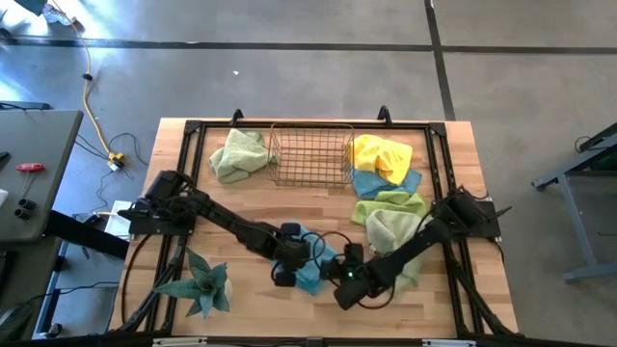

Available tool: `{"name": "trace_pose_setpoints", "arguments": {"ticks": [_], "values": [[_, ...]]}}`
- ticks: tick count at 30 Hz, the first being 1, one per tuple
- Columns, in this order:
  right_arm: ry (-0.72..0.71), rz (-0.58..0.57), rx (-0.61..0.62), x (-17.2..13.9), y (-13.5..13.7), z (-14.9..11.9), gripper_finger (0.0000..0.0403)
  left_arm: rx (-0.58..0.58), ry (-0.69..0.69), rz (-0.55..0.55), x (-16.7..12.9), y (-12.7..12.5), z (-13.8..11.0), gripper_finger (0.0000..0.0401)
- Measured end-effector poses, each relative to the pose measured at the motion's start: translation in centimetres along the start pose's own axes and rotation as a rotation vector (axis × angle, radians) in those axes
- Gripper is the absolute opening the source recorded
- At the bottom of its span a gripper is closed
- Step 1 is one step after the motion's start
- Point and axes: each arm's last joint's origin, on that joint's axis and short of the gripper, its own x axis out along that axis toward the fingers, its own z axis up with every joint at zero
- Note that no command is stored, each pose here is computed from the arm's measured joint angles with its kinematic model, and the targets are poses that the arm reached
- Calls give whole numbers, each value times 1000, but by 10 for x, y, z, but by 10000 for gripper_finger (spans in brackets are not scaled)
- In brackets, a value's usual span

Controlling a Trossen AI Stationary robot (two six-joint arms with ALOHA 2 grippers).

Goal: Fold microfiber towels
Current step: Put the left blue towel in the wire basket

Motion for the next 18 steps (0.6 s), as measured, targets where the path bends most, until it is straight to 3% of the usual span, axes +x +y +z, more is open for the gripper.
{"name": "trace_pose_setpoints", "arguments": {"ticks": [4, 10, 13, 18], "values": [[-40, -34, -112, 11, 4, 16, 149, -170, -55, -8, 1, -2, 4, 133], [11, -159, -318, 14, 8, 44, 149, -379, -84, 92, 1, 2, 3, 133], [57, -241, -418, 2, 9, 63, 149, -400, -88, 102, 2, 3, 3, 133], [99, -224, -429, -39, 20, 86, 149, -386, -94, 104, 0, 3, 4, 133]]}}
